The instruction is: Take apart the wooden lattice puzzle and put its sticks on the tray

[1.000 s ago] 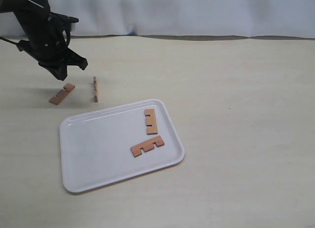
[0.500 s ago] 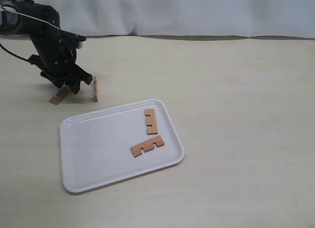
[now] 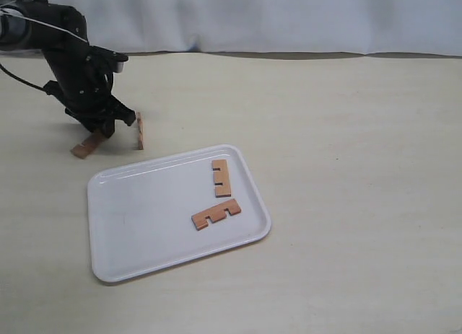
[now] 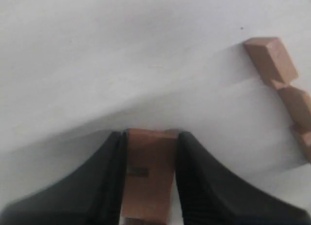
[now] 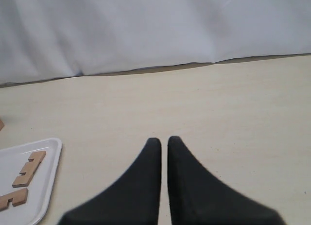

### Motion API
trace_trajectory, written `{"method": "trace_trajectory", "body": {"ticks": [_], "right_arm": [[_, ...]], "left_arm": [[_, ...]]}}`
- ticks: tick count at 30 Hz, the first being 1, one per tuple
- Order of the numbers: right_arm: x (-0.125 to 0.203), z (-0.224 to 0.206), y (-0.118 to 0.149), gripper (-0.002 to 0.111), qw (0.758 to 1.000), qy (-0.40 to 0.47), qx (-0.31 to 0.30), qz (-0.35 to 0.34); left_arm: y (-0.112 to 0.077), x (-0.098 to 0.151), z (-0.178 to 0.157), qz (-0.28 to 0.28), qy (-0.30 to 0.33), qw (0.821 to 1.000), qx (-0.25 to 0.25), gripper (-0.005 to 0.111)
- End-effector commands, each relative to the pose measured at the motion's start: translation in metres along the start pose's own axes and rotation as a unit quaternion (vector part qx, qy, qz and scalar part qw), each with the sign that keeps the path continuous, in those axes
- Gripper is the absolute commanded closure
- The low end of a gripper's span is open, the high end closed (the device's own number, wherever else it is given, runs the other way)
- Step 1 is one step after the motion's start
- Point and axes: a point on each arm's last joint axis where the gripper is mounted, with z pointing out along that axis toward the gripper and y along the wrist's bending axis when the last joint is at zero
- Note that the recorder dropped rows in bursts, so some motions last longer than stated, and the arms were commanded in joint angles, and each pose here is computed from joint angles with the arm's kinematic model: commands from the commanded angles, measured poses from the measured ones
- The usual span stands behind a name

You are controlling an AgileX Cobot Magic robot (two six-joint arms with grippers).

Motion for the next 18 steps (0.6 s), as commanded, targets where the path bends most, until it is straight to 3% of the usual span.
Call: {"method": "trace_trajectory", "body": {"ticks": [1,5,10,18], "right_arm": [[0.000,0.000,0.000,0.104,1.000,-0.004,0.000,0.000],[0.000,0.000,0.000,0.104,1.000,-0.004,0.000,0.000],[0.000,0.000,0.000,0.104,1.000,-0.004,0.000,0.000],[0.000,0.000,0.000,0.104,1.000,-0.004,0.000,0.000]], "left_arm": [[0.000,-0.005,-0.053,0.001,-0.057,0.998,0.002,0.107],[-0.011,-0.004,-0.090,0.064,-0.092,0.992,0.049,0.107],[-0.039,0.000,-0.104,0.163,-0.097,0.971,0.145,0.107],[-0.100,-0.001,-0.100,0.289,-0.075,0.942,0.154,0.107]]}}
